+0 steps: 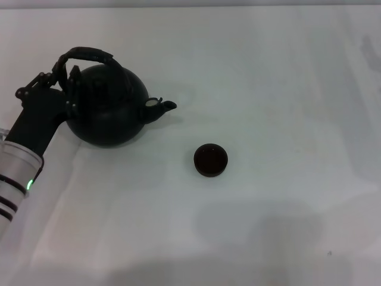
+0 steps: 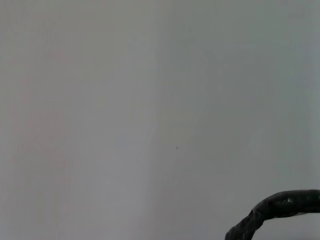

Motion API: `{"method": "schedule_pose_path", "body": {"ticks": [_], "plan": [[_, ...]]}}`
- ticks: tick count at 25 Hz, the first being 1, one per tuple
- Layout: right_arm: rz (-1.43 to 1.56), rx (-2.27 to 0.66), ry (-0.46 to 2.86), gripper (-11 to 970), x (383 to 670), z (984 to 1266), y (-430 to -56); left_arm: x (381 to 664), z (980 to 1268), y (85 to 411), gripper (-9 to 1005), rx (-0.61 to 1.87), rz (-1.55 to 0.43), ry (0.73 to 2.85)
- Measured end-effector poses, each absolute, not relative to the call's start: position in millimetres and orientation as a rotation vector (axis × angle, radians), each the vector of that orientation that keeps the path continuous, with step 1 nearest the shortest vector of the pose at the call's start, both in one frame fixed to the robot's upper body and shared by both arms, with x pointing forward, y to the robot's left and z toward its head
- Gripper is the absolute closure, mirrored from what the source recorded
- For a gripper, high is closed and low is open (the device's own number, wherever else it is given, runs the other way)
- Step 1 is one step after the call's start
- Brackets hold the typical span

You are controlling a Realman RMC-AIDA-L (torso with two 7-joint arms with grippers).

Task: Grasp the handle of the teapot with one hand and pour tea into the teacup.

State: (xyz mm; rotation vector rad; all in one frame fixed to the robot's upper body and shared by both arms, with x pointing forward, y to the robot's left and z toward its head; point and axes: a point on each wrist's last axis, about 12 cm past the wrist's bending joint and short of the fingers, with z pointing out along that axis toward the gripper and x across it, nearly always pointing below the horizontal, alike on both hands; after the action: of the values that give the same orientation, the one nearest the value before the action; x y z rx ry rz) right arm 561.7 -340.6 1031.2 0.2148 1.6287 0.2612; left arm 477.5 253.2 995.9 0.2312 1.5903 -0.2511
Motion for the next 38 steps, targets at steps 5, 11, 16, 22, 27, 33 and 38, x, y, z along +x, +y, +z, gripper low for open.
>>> {"method": "schedule_pose_path", "body": {"ticks": [5,11,16,22,27,33,38], "plan": [[0.261,0.218,1.632,115,560,1030,-341,474,996,254,740,0.229,-0.250,1.583],[0.260,0.216,1.631,115,560,1030,-341,466,999,259,439,0.207,-0.248,1.539],[0.258,0.213,1.628,115,560,1031,-341,460,998,263,249,0.193,-0.241,1.532],[0.258,0.212,1.626,115,560,1031,-341,450,1000,266,166,0.173,-0.237,1.502],[0.265,0.192,1.616,115,558,1031,-340,440,1002,274,121,0.102,-0.208,1.463],[0.288,0.133,1.592,115,552,1032,-337,436,1004,302,117,-0.105,-0.093,1.438],[0.302,0.093,1.602,115,550,1031,-333,439,1004,323,118,-0.233,-0.056,1.425]]}}
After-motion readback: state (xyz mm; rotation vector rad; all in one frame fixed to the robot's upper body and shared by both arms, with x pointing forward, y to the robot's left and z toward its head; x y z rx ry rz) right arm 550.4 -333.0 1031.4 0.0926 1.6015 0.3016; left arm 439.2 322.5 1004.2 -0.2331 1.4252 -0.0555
